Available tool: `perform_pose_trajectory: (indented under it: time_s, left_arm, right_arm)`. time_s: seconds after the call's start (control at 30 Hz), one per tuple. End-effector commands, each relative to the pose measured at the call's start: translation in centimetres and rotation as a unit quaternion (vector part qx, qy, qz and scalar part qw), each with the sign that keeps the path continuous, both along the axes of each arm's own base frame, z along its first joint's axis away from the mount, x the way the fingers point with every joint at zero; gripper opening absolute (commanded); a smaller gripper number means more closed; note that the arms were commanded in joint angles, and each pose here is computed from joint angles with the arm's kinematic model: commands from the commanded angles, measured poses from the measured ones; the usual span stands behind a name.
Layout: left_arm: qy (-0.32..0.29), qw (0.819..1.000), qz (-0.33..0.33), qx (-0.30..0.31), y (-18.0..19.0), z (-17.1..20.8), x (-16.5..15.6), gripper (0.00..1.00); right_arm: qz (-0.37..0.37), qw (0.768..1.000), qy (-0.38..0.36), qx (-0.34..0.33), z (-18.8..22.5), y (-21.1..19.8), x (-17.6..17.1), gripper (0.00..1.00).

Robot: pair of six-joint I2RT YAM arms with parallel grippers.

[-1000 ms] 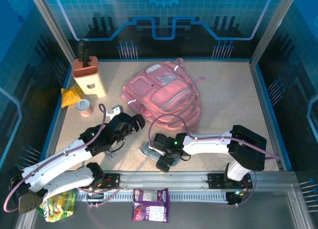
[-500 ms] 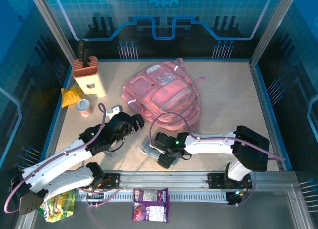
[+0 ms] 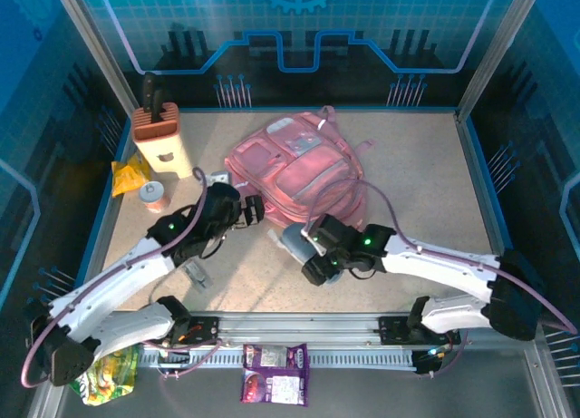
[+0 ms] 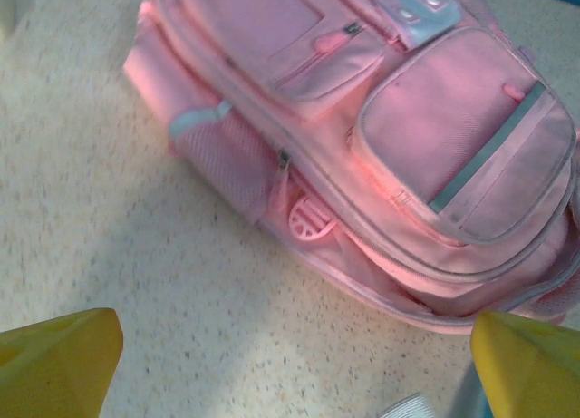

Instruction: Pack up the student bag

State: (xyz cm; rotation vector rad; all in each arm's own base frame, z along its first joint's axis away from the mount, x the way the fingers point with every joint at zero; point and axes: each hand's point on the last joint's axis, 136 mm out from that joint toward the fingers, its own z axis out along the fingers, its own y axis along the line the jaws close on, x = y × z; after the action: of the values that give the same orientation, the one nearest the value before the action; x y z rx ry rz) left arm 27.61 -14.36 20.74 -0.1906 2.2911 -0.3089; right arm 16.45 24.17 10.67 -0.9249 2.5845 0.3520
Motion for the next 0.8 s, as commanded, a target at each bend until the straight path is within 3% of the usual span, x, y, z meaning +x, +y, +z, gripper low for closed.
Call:
perform_pose_trajectory:
  time_s: [0.0, 0.1, 0.23, 0.4, 0.67, 0.77]
  left_arm:
    - [-0.021, 0.992, -0.105, 0.068, -2.5, 1.1, 2.1, 0.99]
    - [-0.020, 0.977, -0.189, 0.092, -5.7, 0.5, 3.6, 0.98]
    - [-0.019, 0.954, -0.273, 0.120, -9.4, -1.0, 5.8, 0.86]
    - [-0.038, 0.925, -0.360, 0.116, -13.6, -2.0, 7.2, 0.83]
    - [-0.056, 0.868, -0.446, 0.209, -17.8, -5.5, 8.1, 0.85]
    - [-0.065, 0.863, -0.437, 0.247, -18.6, -6.8, 9.5, 0.85]
  right_arm:
    - [-0.087, 0.995, 0.054, -0.008, -0.2, -3.6, -0.5, 0.77]
    - [-0.138, 0.988, 0.064, 0.005, 0.5, -5.5, -0.3, 0.76]
    - [-0.187, 0.980, 0.071, 0.010, 0.8, -7.7, -0.1, 0.76]
    - [-0.242, 0.967, 0.078, 0.017, 0.5, -10.1, 0.4, 0.75]
    - [-0.295, 0.950, 0.083, 0.061, 0.3, -11.7, 1.4, 0.74]
    - [-0.300, 0.948, 0.083, 0.063, 0.1, -12.0, 1.7, 0.74]
